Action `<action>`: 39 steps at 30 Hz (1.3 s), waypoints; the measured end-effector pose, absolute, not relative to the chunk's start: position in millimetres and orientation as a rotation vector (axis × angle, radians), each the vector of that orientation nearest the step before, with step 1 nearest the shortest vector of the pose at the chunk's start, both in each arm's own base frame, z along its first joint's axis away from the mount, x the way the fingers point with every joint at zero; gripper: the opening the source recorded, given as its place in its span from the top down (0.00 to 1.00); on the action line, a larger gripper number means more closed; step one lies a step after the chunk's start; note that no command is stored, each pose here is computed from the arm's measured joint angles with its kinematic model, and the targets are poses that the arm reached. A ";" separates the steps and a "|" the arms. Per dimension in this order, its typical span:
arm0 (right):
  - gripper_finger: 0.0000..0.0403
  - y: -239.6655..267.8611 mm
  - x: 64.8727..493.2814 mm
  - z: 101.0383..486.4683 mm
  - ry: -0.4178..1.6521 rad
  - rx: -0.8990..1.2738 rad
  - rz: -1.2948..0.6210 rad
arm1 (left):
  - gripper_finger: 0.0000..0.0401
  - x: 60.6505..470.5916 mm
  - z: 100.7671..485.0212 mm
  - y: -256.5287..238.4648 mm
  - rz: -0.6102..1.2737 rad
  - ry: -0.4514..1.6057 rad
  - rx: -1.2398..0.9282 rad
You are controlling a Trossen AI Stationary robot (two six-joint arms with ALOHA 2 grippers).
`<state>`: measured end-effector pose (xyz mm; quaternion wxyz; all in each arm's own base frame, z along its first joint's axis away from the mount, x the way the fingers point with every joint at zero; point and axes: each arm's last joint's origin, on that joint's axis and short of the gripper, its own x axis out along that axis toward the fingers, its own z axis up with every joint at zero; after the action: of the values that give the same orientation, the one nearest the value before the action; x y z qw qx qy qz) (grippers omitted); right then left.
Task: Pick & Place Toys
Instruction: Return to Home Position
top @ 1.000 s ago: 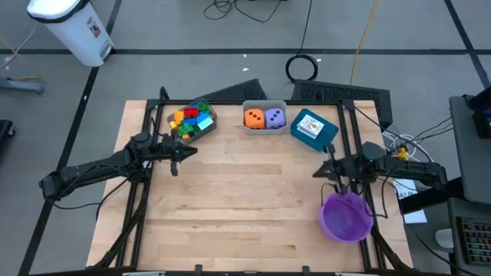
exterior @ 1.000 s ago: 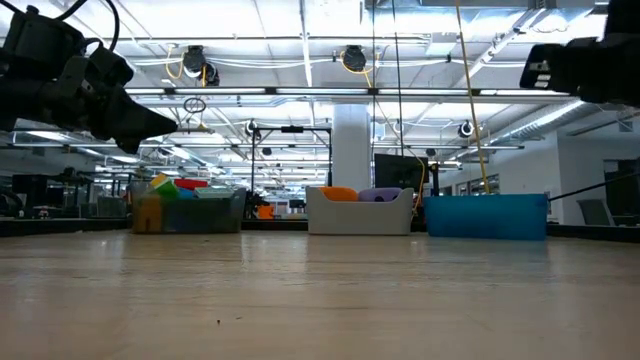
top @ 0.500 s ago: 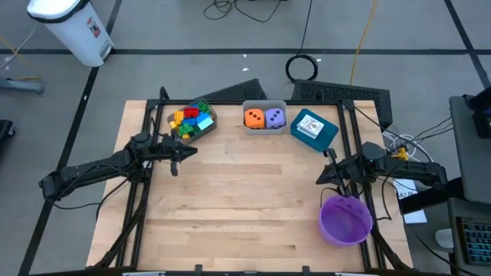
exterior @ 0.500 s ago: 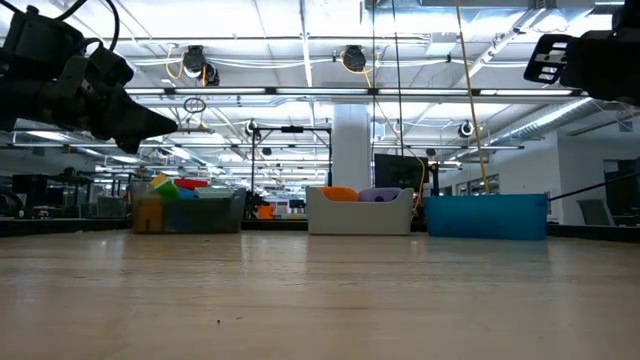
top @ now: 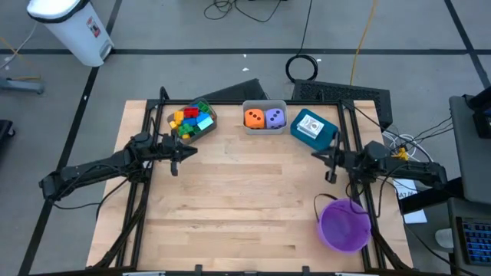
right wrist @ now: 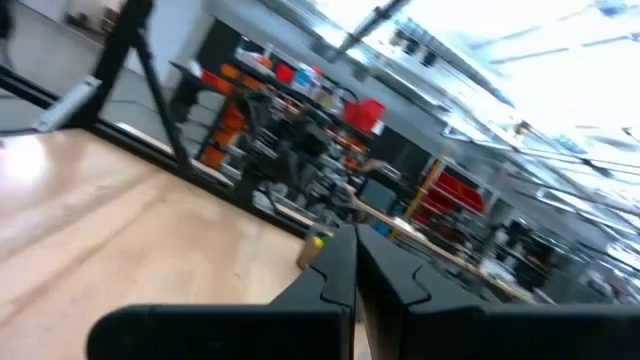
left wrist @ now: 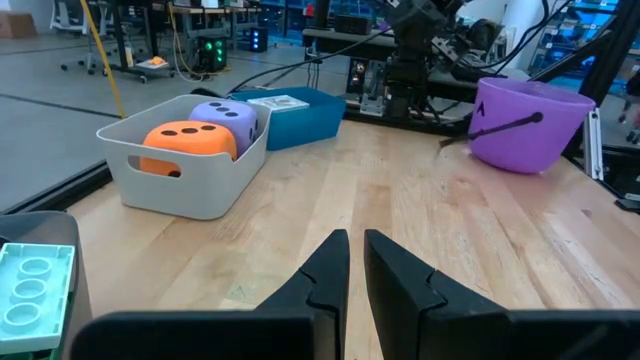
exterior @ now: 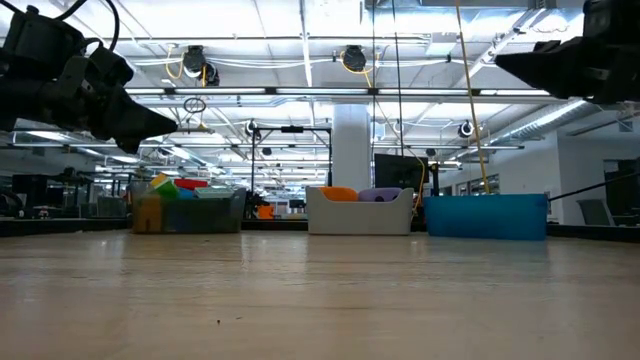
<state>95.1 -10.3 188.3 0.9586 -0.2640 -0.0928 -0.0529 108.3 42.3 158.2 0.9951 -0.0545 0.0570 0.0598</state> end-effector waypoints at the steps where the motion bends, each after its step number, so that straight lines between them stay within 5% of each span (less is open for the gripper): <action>1: 0.99 -10.4 95.2 188.1 -0.186 -0.535 -0.109 | 0.89 108.3 158.2 42.2 0.119 0.114 -0.109; 39: 1.00 -11.7 95.1 188.4 -0.175 -0.550 -0.157 | 0.89 108.3 158.4 42.3 0.120 0.113 -0.109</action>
<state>95.1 -11.7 188.4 0.9556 -0.2710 -0.0864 -0.0774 108.3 42.3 158.4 0.9951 -0.0543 0.0565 0.0598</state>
